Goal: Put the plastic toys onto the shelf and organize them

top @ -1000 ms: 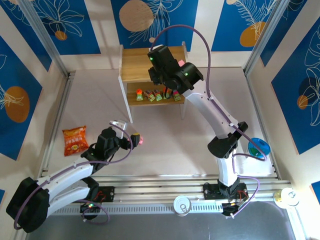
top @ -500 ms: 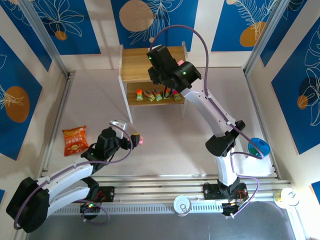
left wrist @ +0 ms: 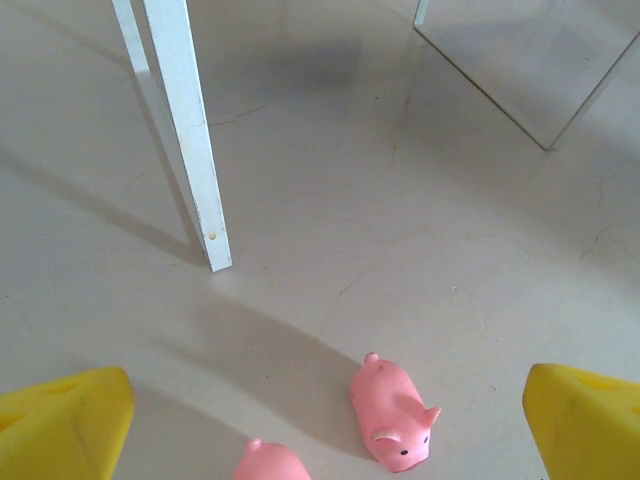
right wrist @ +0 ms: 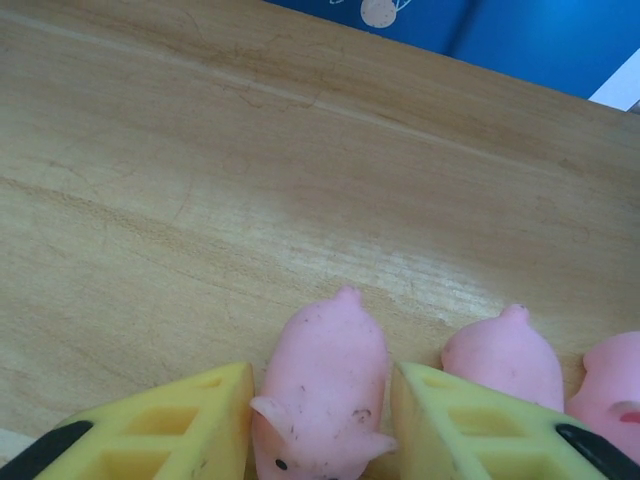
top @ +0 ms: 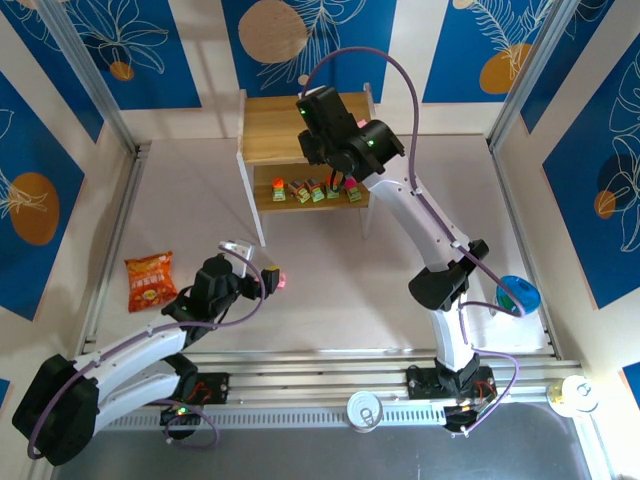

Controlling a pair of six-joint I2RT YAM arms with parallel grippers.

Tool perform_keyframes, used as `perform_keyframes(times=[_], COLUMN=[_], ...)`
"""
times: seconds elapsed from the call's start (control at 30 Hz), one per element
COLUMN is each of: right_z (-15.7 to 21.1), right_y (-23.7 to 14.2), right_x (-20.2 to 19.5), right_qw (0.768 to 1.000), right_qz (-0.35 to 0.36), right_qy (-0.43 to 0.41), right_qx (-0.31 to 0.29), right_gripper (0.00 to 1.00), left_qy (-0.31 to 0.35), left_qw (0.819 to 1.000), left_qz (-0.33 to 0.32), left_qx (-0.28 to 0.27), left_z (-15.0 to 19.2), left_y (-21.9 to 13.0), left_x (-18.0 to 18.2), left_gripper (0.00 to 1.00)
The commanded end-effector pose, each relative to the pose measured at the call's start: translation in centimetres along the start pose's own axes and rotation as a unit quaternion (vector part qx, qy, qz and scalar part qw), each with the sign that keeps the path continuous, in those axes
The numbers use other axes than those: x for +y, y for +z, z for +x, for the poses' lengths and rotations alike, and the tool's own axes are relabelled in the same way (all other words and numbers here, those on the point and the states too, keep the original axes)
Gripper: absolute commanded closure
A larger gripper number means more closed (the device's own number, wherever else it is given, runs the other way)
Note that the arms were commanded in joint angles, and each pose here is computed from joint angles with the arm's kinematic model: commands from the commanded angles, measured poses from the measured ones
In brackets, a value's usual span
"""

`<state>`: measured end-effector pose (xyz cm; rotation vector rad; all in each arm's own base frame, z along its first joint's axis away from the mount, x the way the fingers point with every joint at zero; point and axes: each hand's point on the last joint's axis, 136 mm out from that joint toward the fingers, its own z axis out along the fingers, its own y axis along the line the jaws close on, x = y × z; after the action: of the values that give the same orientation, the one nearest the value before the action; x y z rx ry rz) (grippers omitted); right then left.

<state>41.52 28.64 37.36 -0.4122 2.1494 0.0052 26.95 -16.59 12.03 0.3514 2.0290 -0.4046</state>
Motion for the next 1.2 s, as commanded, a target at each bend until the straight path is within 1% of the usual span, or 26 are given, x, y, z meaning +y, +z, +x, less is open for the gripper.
perform_keyframes(times=[0.0, 0.17, 0.33, 0.63, 0.9, 1.17], right_z=[-0.9, -2.1, -2.6, -2.2, 0.6, 5.6], right_y=[-0.9, -2.4, -4.1, -6.6, -7.1, -7.0], right_x=[-0.1, -0.7, -1.3, -0.6, 1.2, 4.2], right_qw=[1.000, 0.999, 0.999, 0.998, 0.998, 0.998], right_qz=[-0.007, -0.003, 0.000, -0.002, -0.020, -0.057], right_qy=[-0.003, 0.000, 0.002, -0.005, -0.003, 0.018], right_qx=[-0.015, -0.038, -0.053, -0.068, -0.054, -0.033], right_gripper=[0.59, 0.56, 0.56, 0.56, 0.56, 0.55], left_qy=[0.009, 0.008, 0.007, 0.001, -0.008, -0.016], left_qw=[1.000, 1.000, 1.000, 1.000, 0.997, 0.993], left_qz=[0.012, 0.009, 0.004, -0.024, -0.073, -0.116], left_qx=[-0.012, -0.013, -0.013, -0.016, -0.021, -0.029], left_z=[-0.6, -0.6, -0.6, -0.7, -0.8, -0.9], left_y=[-0.1, -0.1, -0.1, -0.1, -0.5, -1.3], left_x=[-0.6, -0.5, -0.3, 0.7, 2.4, 4.0], left_gripper=[0.00, 0.00, 0.00, 0.00, 0.00, 0.00])
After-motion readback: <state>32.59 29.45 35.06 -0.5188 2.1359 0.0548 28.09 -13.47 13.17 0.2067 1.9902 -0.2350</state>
